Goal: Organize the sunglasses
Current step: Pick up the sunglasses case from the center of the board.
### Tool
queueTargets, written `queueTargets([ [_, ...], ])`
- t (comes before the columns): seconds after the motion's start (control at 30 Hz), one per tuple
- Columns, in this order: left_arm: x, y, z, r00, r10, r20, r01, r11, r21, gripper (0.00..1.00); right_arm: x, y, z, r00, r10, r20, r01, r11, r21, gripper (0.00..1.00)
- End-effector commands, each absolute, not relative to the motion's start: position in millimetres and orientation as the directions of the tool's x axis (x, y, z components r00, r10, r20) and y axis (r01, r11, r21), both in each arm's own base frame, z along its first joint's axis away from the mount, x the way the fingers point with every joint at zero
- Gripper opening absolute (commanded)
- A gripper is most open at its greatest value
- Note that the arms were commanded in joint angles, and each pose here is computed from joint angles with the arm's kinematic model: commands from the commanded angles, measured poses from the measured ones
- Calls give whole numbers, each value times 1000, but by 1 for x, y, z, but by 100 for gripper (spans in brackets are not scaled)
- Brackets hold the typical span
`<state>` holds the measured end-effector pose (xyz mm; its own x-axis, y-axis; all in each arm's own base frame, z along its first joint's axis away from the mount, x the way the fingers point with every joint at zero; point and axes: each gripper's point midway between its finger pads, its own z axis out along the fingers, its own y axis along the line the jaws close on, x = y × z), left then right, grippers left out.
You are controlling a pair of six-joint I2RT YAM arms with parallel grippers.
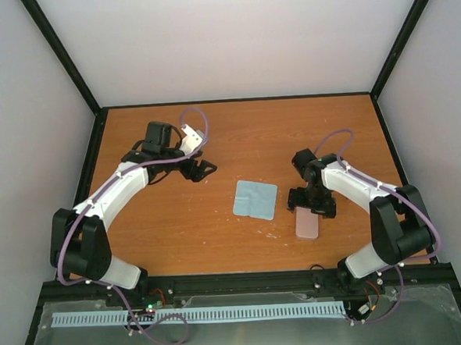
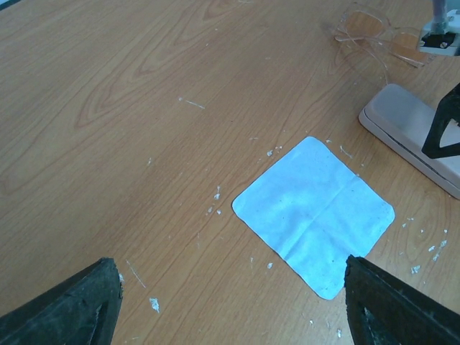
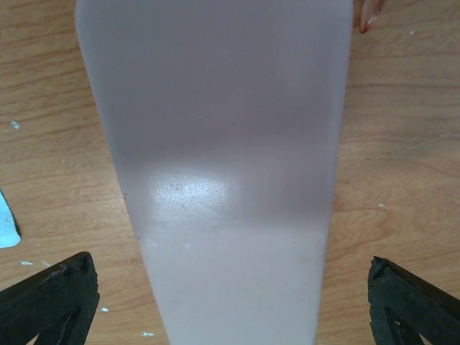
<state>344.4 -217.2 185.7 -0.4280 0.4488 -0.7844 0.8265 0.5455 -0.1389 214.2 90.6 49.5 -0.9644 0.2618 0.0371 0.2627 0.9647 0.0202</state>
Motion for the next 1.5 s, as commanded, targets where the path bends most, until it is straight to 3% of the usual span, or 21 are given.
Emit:
queueTargets([
  [0.0,344,-217,196,-408,425,-808,824,553,-125,84,216,91,48,-970,241,40,241,971,-8,100],
  [0.13,340,-216,194,-416,417,-808,822,553,-138,84,211,87,42,-972,227,65,224,973,-46,100],
  [0.23,338,-216,193,-418,414,-808,820,554,-141,84,211,87,41,-973,219,67,215,975,-53,88],
  [0.4,336,-215,193,-420,411,-809,817,559,-140,84,212,86,37,-974,213,76,209,976,-64,85],
  [0.5,334,-214,192,-423,409,-809,816,560,-144,84,212,87,35,-975,207,81,202,977,-64,75],
  [0.6,333,-215,190,-427,406,-808,816,559,-150,85,212,87,33,-976,200,91,194,979,-66,82],
  [0.67,333,-215,190,-428,403,-809,815,560,-152,85,210,87,31,-976,194,100,188,980,-70,80],
  [0.83,333,-216,191,-430,397,-811,815,558,-159,84,214,91,36,-976,195,95,190,980,-52,50],
  [1.0,334,-216,193,-416,399,-817,820,552,-149,84,243,111,75,-971,239,21,240,970,46,37],
  [1.13,336,-217,198,-370,415,-831,839,534,-107,85,273,135,106,-958,285,-27,277,947,164,33],
  [1.27,341,-214,203,-316,444,-838,845,534,-36,85,298,169,114,-944,329,-3,313,900,302,31],
  [1.47,351,-199,197,-275,516,-811,817,571,86,85,342,215,103,-981,192,-8,189,971,150,28],
])
